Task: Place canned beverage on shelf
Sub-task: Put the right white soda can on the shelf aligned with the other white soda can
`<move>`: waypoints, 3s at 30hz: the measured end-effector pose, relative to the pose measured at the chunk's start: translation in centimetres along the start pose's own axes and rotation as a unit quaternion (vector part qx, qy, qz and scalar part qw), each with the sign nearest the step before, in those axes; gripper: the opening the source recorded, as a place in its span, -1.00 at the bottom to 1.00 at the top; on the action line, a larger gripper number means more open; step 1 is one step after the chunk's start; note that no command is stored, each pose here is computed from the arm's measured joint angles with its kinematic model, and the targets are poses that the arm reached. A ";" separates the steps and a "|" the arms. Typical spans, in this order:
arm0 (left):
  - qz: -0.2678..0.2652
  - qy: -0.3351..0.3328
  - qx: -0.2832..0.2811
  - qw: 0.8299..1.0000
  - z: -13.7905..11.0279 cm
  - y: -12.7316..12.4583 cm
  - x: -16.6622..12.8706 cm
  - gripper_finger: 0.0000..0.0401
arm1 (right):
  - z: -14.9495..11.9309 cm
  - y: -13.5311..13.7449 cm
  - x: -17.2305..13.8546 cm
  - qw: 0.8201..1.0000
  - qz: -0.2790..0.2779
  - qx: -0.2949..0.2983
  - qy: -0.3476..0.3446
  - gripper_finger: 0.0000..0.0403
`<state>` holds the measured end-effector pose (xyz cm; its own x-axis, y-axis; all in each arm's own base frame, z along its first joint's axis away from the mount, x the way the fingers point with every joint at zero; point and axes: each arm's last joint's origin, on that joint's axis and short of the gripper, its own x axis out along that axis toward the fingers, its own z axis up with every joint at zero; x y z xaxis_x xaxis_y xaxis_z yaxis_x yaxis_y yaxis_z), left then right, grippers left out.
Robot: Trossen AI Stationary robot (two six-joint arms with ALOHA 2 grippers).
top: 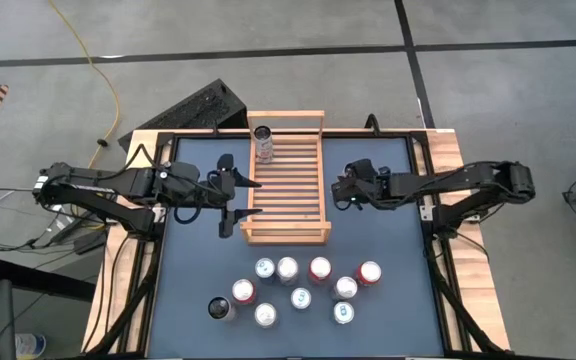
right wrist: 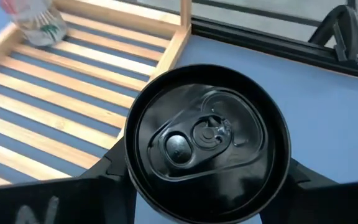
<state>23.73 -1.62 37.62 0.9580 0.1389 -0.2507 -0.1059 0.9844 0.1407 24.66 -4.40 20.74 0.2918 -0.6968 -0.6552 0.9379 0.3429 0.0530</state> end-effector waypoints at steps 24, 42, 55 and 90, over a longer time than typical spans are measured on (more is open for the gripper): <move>0.004 0.014 0.012 1.000 -0.7 -0.6 2.7 0.34 | 1.6 4.5 0.9 0.991 -0.072 -0.102 0.040 0.29; 0.008 0.006 0.012 1.000 -0.6 -0.6 2.7 0.34 | 2.1 4.1 -0.5 0.989 -0.034 -0.128 0.065 0.56; 0.020 0.008 0.008 1.000 -0.6 -0.5 2.7 0.34 | 4.5 2.3 -4.7 0.991 0.024 -0.128 0.021 0.57; 0.023 0.006 0.009 1.000 -0.5 -0.5 2.7 0.34 | 6.6 -6.6 -3.9 0.865 0.265 -0.421 -0.061 0.56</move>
<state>26.24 -1.67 36.34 0.9488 0.1853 -0.2560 -0.1446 0.9748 0.1698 18.55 -8.07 27.92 0.7057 -0.3446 -0.6191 0.2119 0.9364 -0.2797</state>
